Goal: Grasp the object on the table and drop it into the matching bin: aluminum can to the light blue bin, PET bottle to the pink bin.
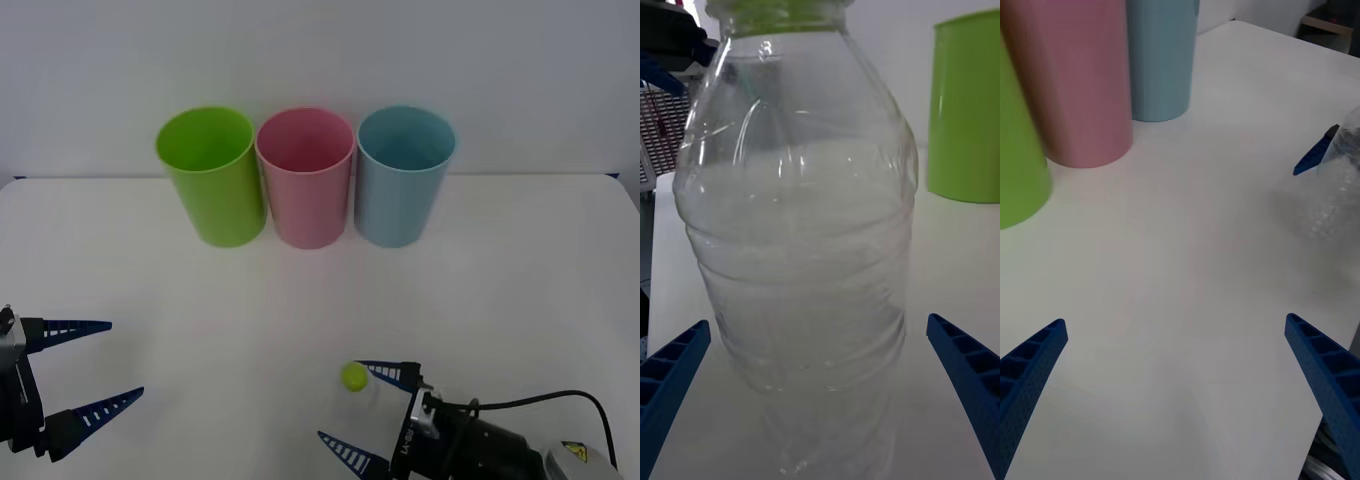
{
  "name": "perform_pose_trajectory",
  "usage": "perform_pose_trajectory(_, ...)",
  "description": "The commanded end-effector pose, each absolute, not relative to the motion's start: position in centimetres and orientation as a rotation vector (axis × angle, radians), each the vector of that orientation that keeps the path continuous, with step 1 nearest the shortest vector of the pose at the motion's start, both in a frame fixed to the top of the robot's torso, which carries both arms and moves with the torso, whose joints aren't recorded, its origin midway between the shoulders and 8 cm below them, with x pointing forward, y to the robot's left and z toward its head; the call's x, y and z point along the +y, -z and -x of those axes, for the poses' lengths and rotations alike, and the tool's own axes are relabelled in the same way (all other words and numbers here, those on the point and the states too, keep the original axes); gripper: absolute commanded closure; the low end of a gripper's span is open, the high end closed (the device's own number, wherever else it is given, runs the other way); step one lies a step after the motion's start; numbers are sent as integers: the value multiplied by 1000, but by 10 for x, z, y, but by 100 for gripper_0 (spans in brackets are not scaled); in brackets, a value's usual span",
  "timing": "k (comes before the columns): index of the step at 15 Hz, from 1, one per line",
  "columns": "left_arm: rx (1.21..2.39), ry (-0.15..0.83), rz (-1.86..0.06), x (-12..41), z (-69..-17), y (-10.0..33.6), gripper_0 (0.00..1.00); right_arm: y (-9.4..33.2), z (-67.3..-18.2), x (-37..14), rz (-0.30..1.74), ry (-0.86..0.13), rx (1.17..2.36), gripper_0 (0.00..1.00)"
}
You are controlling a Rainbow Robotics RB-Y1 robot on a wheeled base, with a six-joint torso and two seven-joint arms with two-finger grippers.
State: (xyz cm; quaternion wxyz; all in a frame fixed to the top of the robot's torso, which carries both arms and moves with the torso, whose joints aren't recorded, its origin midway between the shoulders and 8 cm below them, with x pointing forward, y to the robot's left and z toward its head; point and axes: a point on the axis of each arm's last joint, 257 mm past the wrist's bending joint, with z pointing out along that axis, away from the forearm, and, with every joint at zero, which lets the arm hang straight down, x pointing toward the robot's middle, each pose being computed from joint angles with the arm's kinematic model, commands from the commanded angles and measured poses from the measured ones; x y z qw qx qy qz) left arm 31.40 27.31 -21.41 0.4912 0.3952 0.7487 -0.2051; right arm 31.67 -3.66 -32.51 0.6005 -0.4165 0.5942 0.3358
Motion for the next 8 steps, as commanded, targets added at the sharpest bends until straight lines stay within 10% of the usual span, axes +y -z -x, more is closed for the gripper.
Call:
perform_pose_trajectory(1,1818,498,-959,273,-314,214,0,323,-317,-34,956,-782,1370,26)
perform_pose_trajectory(2,1818,498,-959,273,-314,214,0,320,-318,-34,945,-785,1367,92)
perform_pose_trajectory(8,1818,498,-959,273,-314,214,0,317,-320,-33,942,-781,1354,100)
